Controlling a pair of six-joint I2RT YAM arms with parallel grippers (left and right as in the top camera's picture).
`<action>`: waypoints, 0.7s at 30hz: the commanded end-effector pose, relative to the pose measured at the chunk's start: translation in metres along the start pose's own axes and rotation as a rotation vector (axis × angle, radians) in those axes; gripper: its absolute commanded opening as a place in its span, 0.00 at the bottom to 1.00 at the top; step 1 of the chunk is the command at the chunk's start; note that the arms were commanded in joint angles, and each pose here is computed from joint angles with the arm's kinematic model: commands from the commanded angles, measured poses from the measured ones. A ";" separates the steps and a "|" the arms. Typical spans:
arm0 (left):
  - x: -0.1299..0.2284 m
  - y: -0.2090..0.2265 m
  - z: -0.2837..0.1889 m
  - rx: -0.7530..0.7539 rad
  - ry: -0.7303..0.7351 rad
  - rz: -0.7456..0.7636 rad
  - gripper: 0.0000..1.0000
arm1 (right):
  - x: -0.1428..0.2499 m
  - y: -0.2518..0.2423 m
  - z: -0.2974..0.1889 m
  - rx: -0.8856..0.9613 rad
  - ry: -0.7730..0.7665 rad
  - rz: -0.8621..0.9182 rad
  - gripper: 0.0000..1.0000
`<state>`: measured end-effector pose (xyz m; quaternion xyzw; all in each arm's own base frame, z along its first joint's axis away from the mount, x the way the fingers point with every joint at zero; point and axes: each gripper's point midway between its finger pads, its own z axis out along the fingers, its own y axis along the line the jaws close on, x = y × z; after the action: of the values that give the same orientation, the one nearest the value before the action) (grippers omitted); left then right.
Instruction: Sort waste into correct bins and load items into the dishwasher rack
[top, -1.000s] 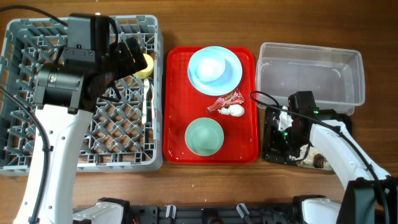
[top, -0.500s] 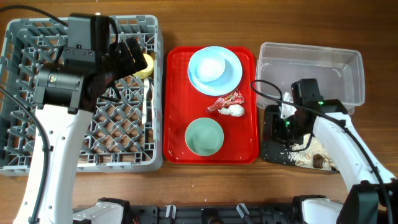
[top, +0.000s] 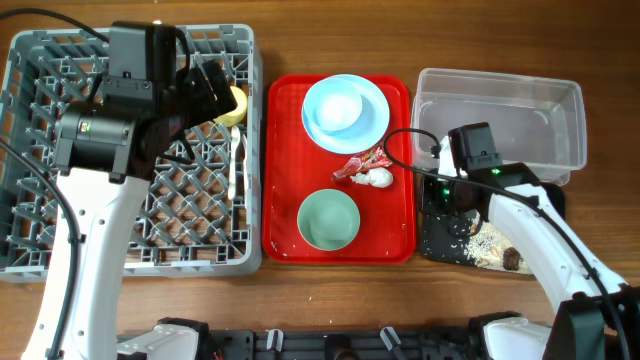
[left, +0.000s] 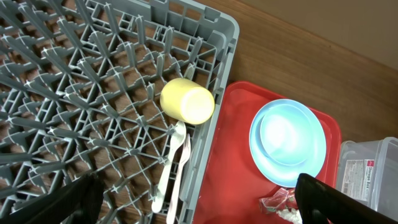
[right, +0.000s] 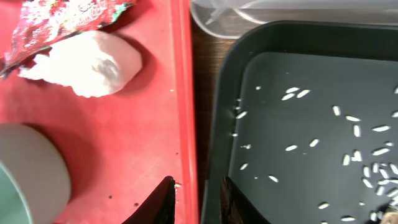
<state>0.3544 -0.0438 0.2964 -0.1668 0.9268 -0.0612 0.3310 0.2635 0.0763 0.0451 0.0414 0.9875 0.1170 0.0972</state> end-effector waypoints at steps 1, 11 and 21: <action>-0.005 0.001 -0.004 -0.001 -0.018 -0.007 1.00 | -0.002 -0.015 0.000 0.086 -0.026 0.024 0.25; -0.005 0.001 -0.004 -0.001 -0.018 -0.007 1.00 | 0.007 -0.014 0.018 0.053 -0.027 0.019 0.20; -0.005 0.001 -0.004 -0.001 -0.018 -0.007 1.00 | 0.017 -0.018 0.024 0.056 -0.006 0.017 0.05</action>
<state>0.3544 -0.0438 0.2964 -0.1668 0.9268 -0.0612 0.3310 0.2664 0.0683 0.0269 0.0501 0.9866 0.0950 0.1232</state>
